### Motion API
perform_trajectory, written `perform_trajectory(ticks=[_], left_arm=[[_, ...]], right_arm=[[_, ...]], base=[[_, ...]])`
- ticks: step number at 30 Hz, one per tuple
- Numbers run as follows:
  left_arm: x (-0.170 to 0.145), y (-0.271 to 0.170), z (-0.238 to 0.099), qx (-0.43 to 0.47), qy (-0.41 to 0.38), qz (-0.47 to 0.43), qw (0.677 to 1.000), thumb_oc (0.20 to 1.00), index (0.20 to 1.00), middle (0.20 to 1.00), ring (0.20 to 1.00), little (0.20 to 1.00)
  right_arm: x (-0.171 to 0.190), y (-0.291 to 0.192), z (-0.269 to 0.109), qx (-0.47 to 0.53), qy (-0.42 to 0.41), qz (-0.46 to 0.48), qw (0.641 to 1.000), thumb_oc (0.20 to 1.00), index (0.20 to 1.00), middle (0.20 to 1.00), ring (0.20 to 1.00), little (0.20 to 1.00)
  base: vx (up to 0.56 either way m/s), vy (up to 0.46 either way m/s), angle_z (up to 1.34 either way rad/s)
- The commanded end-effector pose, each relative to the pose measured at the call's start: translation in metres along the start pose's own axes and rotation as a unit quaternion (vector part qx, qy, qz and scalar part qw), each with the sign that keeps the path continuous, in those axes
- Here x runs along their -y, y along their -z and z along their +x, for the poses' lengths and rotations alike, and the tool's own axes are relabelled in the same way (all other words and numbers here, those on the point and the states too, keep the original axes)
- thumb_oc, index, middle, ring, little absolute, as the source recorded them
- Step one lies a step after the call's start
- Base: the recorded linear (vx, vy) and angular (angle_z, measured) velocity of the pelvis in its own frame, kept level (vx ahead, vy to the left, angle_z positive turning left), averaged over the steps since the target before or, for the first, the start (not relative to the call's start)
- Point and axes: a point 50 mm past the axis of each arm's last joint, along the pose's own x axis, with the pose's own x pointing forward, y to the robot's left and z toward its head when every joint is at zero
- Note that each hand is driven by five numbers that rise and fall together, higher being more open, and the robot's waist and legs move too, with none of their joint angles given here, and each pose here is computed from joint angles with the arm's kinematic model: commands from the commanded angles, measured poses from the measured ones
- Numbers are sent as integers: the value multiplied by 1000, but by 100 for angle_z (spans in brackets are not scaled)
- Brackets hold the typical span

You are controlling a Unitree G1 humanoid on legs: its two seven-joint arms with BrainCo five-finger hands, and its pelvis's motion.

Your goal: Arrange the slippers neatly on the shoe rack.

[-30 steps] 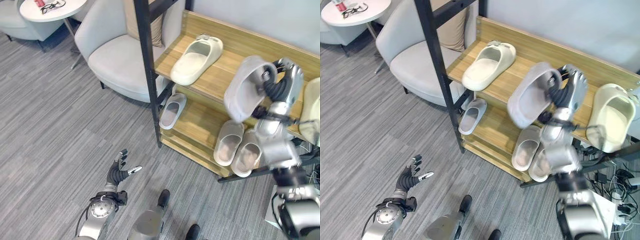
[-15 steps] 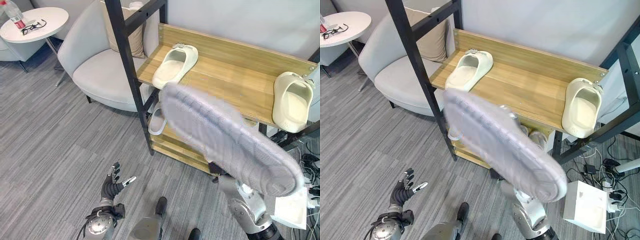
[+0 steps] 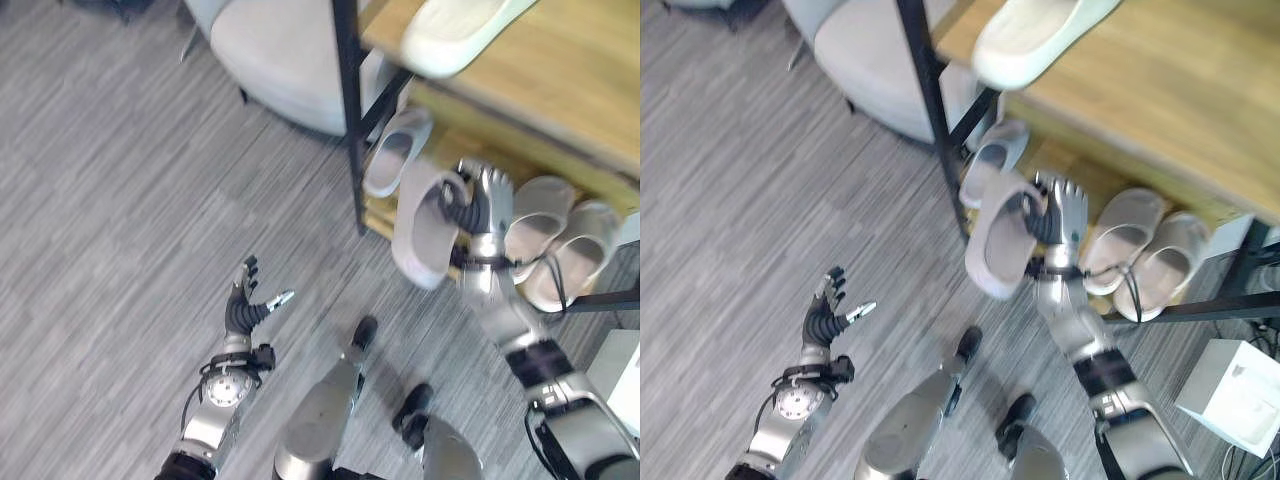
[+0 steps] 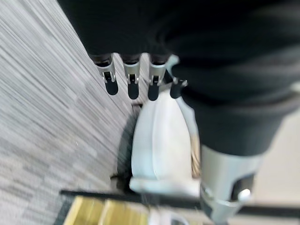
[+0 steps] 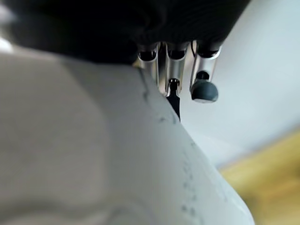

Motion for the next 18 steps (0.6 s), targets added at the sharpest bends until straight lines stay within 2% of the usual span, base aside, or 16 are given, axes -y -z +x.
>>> perform_trajectory(ticks=[1,6,10,18], left_arm=[[-2,-25,-3,81,14,0,997,1000,1000,1000,1000,1000],[7,-44,0,126,43,-11,991,1000,1000,1000,1000,1000],[11,-56,2,150,46,-19,987,1000,1000,1000,1000,1000],[22,-74,10,192,62,-25,979,1000,1000,1000,1000,1000]], right_arm=[[26,1,17,34,84,-42,995,200,200,200,200,200],[60,36,51,22,122,-156,980,200,200,200,200,200],[79,50,68,3,148,-197,969,200,200,200,200,200],[78,66,78,-31,129,-244,960,200,200,200,200,200]], base=[[6,6,14],[77,-17,11],[28,7,7],[31,1,4]])
